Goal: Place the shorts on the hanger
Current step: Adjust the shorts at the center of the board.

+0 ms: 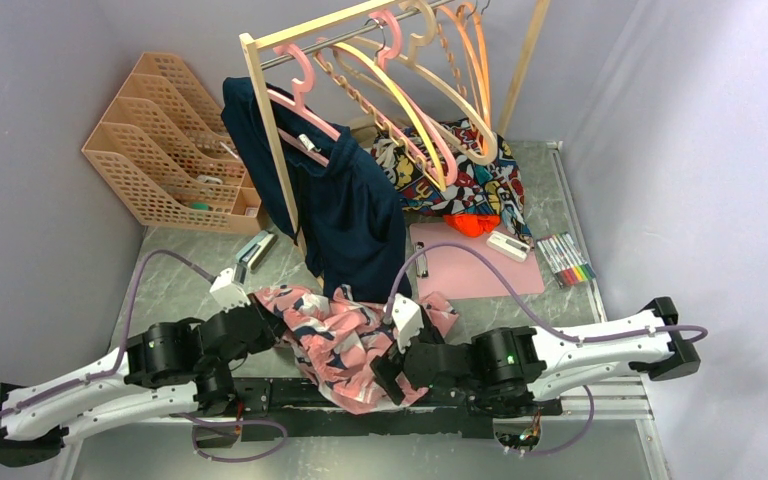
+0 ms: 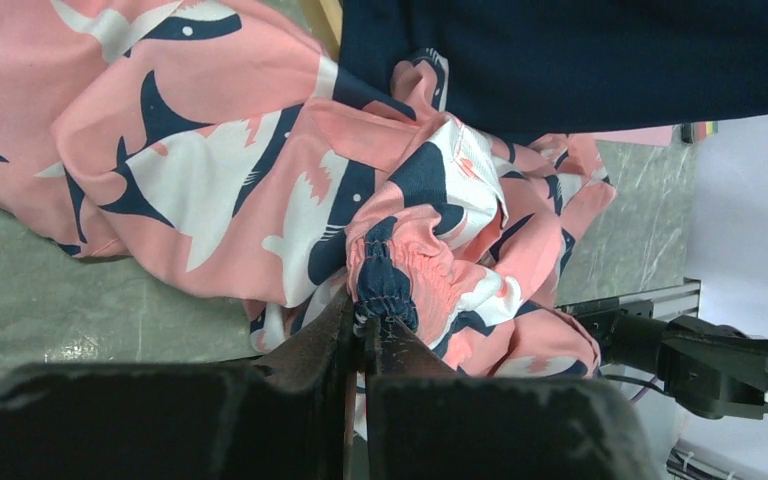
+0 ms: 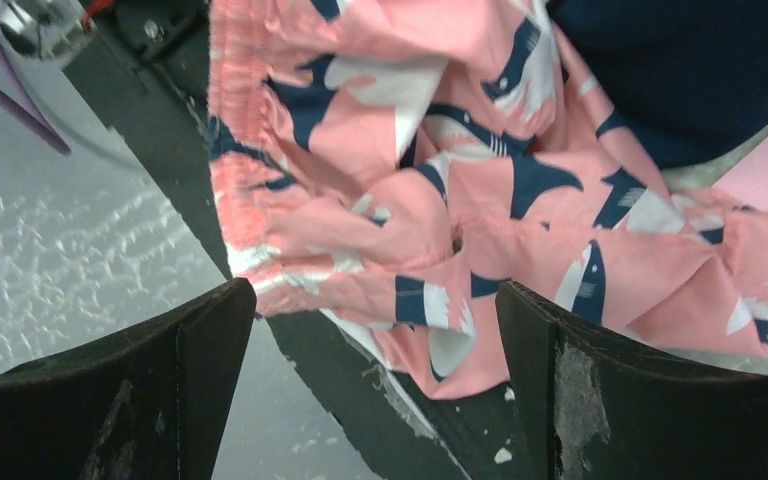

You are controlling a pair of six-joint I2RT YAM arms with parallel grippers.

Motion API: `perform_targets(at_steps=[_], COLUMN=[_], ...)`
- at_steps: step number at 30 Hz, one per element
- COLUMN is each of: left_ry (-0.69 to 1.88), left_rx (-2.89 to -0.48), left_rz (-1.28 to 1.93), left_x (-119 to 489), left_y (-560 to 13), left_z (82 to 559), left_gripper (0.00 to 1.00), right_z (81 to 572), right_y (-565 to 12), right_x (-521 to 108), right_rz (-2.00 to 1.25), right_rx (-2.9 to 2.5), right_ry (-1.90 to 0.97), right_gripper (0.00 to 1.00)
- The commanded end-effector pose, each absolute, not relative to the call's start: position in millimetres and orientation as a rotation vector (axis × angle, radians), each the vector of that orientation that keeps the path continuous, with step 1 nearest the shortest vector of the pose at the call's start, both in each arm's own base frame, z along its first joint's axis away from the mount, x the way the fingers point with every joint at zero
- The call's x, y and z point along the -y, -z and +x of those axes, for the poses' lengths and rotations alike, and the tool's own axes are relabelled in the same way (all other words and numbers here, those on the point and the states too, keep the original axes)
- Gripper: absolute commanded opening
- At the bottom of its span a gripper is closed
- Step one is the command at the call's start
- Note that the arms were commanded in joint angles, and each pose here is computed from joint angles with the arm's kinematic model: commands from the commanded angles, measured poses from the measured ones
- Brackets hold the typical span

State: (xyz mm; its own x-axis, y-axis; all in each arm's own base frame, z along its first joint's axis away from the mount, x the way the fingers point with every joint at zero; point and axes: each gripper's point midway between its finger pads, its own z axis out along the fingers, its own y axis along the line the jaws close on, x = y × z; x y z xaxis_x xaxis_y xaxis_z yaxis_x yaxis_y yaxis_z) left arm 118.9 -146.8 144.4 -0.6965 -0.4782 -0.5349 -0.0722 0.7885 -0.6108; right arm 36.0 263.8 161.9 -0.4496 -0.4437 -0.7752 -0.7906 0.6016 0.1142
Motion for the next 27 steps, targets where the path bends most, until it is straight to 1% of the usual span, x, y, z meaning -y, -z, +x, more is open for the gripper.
perform_targets(at_steps=[1, 5, 8, 11, 17, 19, 20, 21, 22, 23, 24, 25, 27], left_ry=[0.707, 0.674, 0.682, 0.697, 0.703, 0.700, 0.697, 0.697, 0.699, 0.703, 0.706, 0.711, 0.717], left_rx=[-2.214, -2.225, -2.221, -2.211, -2.207, -2.212, -2.214, -2.214, -2.214, -2.214, -2.212, -2.210, -2.205], left_rz=[-0.436, -0.436, -0.434, -0.429, -0.423, -0.423, -0.423, -0.424, -0.424, -0.424, -0.424, -0.424, -0.422], left_x=[145.0, 145.5, 146.5, 146.9, 146.9, 146.6, 146.1, 145.8, 145.6, 145.7, 145.6, 145.7, 146.0], left_y=[-161.0, -159.2, -160.6, -162.8, -163.2, -162.5, -161.8, -161.7, -161.6, -161.5, -161.7, -162.1, -162.7], left_z=[128.4, 129.7, 129.9, 130.2, 130.1, 129.6, 129.4, 129.2, 129.1, 128.7, 128.6, 128.7, 128.8], left_gripper=[0.07, 0.07, 0.07, 0.07, 0.07, 0.07, 0.07, 0.07, 0.07, 0.07, 0.07, 0.07, 0.07], right_z=[28.0, 13.1, 1.1, -9.6, -15.1, -13.4, -13.1, -12.8, -10.6, -7.7, -5.3, -2.7, 3.2], right_y=[-189.1, -174.6, -161.4, -151.0, -136.5, -130.5, -126.5, -120.6, -117.9, -115.4, -114.7, -115.5, -121.0], right_x=[-281.3, -296.6, -305.6, -311.0, -315.9, -316.8, -316.5, -316.3, -315.2, -313.3, -311.9, -311.0, -310.8], right_rz=[-1.019, -1.165, -1.241, -1.289, -1.315, -1.319, -1.326, -1.339, -1.338, -1.329, -1.315, -1.300, -1.258], right_rx=[-1.954, -1.907, -1.883, -1.856, -1.825, -1.824, -1.828, -1.830, -1.833, -1.838, -1.840, -1.843, -1.850], right_ry=[-0.634, -0.576, -0.536, -0.497, -0.415, -0.372, -0.348, -0.318, -0.290, -0.260, -0.240, -0.228, -0.231], right_gripper=[0.93, 0.84, 0.80, 0.81, 0.90, 0.90, 0.88, 0.82, 0.72, 0.51, 0.39, 0.29, 0.14])
